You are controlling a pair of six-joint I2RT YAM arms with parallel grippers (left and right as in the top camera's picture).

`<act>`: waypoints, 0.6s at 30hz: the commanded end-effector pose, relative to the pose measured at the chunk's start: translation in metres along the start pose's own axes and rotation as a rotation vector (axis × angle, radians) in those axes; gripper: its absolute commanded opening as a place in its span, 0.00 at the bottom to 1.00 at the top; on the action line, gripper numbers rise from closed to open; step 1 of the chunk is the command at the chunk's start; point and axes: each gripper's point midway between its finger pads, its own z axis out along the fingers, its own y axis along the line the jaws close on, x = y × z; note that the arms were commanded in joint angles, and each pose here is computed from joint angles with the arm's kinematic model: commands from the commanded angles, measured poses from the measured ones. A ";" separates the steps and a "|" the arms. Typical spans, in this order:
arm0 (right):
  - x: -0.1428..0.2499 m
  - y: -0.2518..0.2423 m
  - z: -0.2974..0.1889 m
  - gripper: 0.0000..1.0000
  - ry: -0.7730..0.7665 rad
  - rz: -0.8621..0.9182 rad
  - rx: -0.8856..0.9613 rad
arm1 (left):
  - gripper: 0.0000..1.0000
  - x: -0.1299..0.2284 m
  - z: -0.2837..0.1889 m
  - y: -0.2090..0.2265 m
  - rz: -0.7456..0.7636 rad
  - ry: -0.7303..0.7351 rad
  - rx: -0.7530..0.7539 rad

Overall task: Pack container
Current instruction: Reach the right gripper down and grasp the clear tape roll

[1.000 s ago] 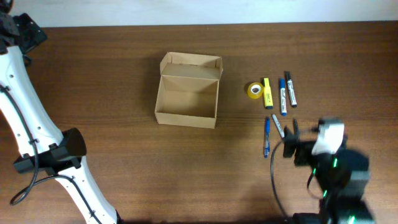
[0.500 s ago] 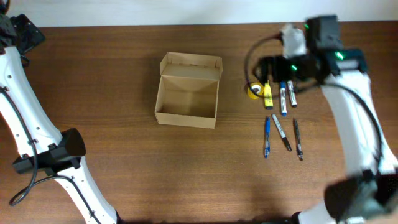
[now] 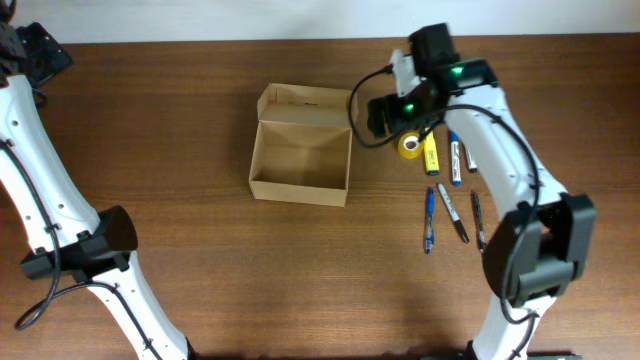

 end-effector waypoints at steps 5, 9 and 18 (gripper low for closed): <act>0.012 -0.018 0.043 0.90 0.092 -0.006 0.090 | 1.00 -0.004 -0.011 0.004 0.000 -0.023 0.010; 0.016 -0.026 0.055 0.90 0.115 0.010 0.091 | 1.00 -0.004 -0.011 0.004 0.000 -0.024 0.010; 0.031 -0.045 0.083 0.87 0.175 0.044 0.101 | 1.00 -0.004 -0.011 0.004 0.000 -0.023 0.010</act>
